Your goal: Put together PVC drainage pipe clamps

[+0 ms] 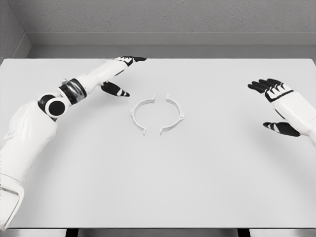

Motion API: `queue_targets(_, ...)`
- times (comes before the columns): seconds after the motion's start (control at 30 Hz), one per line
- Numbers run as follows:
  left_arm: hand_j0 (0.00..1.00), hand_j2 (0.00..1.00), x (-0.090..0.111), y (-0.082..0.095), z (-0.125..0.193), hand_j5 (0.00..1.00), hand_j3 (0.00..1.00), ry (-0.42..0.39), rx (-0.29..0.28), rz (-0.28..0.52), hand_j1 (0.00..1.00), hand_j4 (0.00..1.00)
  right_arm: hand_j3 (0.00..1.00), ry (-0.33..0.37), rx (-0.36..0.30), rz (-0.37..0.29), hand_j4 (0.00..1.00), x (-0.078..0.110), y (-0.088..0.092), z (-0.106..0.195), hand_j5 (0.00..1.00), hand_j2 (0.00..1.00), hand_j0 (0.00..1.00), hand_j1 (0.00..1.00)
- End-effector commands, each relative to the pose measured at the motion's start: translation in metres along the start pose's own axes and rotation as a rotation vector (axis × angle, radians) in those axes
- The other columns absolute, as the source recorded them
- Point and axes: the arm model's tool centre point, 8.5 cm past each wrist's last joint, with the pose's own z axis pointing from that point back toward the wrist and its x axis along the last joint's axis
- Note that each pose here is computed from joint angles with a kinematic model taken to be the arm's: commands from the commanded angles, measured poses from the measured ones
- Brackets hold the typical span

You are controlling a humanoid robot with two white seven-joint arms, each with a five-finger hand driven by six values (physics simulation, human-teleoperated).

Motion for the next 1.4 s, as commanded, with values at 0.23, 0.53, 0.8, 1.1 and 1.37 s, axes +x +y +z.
queue_targets(0.23, 1.0, 1.0, -0.02, 0.007, 0.026, 1.0, 1.0, 0.051, -0.007, -0.019, 1.0, 1.0, 1.0, -0.014, -0.011, 0.02, 1.0, -0.003, -0.01, 0.0, 1.0, 1.0, 1.0, 1.0)
queue_targets(0.53, 1.0, 1.0, -0.017, -0.012, 0.028, 1.0, 1.0, 0.042, -0.031, -0.01, 1.0, 1.0, 1.0, -0.014, -0.008, 0.017, 1.0, -0.003, -0.008, 0.0, 1.0, 1.0, 1.0, 1.0)
queue_targets(0.8, 1.0, 1.0, -0.01, -0.022, 0.026, 1.0, 1.0, 0.022, -0.046, -0.007, 1.0, 1.0, 1.0, -0.024, -0.007, 0.011, 1.0, 0.0, -0.006, -0.002, 1.0, 1.0, 1.0, 1.0)
queue_targets(1.1, 1.0, 1.0, -0.005, -0.024, 0.025, 1.0, 1.0, 0.005, -0.046, -0.009, 1.0, 1.0, 1.0, -0.024, -0.007, 0.011, 1.0, 0.0, -0.006, -0.002, 1.0, 1.0, 1.0, 1.0)
queue_targets(1.37, 1.0, 1.0, 0.001, -0.031, 0.018, 1.0, 1.0, -0.009, -0.052, 0.001, 1.0, 1.0, 1.0, -0.024, -0.007, 0.011, 1.0, 0.0, -0.006, -0.002, 1.0, 1.0, 1.0, 1.0)
